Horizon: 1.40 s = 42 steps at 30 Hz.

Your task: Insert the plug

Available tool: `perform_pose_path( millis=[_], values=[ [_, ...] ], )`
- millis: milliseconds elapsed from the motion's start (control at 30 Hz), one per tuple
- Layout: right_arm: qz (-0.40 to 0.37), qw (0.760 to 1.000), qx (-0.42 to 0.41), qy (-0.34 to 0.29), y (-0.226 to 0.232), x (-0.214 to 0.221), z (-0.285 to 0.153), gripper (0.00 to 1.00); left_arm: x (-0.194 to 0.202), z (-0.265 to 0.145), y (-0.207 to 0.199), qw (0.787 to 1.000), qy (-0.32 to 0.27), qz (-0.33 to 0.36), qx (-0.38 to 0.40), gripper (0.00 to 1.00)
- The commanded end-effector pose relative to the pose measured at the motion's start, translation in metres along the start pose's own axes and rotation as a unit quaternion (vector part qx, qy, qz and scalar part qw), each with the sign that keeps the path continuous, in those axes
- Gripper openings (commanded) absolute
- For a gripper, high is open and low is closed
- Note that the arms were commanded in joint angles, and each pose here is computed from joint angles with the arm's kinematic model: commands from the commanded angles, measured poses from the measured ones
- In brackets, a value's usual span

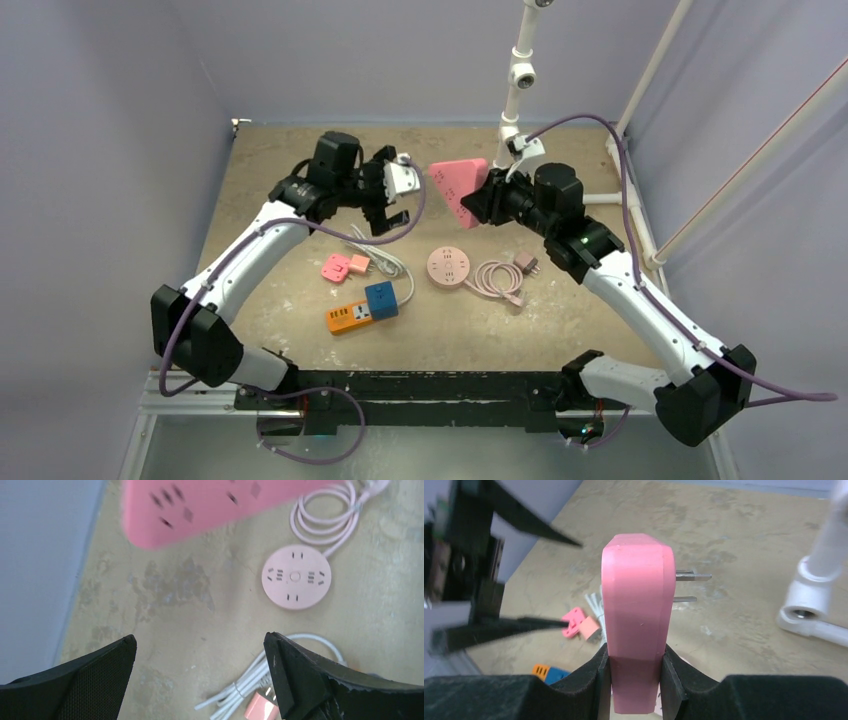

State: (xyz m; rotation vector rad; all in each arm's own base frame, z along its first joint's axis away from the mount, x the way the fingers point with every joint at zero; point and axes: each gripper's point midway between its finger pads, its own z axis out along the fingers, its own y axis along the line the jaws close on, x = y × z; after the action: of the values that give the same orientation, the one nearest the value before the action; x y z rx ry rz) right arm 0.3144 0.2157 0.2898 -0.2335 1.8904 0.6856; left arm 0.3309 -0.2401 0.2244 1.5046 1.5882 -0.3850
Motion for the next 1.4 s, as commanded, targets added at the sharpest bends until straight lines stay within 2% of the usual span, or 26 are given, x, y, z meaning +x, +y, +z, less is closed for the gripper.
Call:
perform_pose_path(
  millis=[0,167,400,600,667,700,733,800,833,867,967,1067,1167,1367],
  values=[
    [-0.064,0.989,-0.136,-0.005,0.046,-0.01,-0.008,0.0,-0.046,-0.012,0.02,0.991,-0.096,-0.088,0.021,0.99],
    [-0.093,0.974,-0.206,0.019,0.063,0.009,-0.019,0.0,-0.062,-0.011,0.015,0.975,-0.134,-0.139,0.113,0.99],
    [-0.104,0.956,-0.268,0.058,0.085,0.038,-0.018,0.0,-0.058,-0.018,-0.01,0.968,-0.126,-0.114,0.187,0.99],
    [-0.106,0.949,-0.287,0.077,0.097,0.05,-0.006,0.0,-0.05,-0.022,-0.041,0.946,-0.12,-0.118,0.277,0.98],
    [-0.105,0.95,-0.284,0.078,0.096,0.05,-0.003,0.0,-0.046,-0.025,-0.05,0.938,-0.114,-0.122,0.304,0.92],
    [-0.105,0.951,-0.281,0.075,0.096,0.048,-0.002,0.0,-0.043,-0.025,-0.055,0.933,-0.109,-0.127,0.318,0.85],
    [-0.106,0.951,-0.281,0.07,0.097,0.045,-0.002,0.0,-0.04,-0.025,-0.058,0.93,-0.106,-0.13,0.328,0.74],
    [-0.107,0.952,-0.279,0.063,0.098,0.04,-0.002,0.0,-0.035,-0.022,-0.064,0.923,-0.101,-0.153,0.339,0.47],
    [-0.107,0.953,-0.278,0.06,0.098,0.037,-0.001,0.0,-0.035,-0.022,-0.067,0.92,-0.105,-0.157,0.343,0.37],
    [-0.105,0.953,-0.278,0.057,0.099,0.036,-0.001,0.0,-0.035,-0.023,-0.069,0.917,-0.111,-0.16,0.347,0.32],
    [-0.088,0.954,-0.284,0.05,0.102,0.035,-0.002,0.0,-0.042,-0.025,-0.074,0.909,-0.124,-0.18,0.356,0.24],
    [-0.059,0.953,-0.295,0.038,0.105,0.038,-0.009,0.12,-0.049,-0.027,-0.075,0.898,-0.136,-0.208,0.364,0.14],
    [-0.026,0.951,-0.306,0.028,0.107,0.044,-0.019,0.19,-0.059,-0.03,-0.075,0.884,-0.151,-0.24,0.371,0.04],
    [0.028,0.936,-0.351,-0.009,0.119,0.043,-0.056,0.39,-0.079,-0.039,-0.075,0.852,-0.185,-0.289,0.395,0.03]
  ],
)
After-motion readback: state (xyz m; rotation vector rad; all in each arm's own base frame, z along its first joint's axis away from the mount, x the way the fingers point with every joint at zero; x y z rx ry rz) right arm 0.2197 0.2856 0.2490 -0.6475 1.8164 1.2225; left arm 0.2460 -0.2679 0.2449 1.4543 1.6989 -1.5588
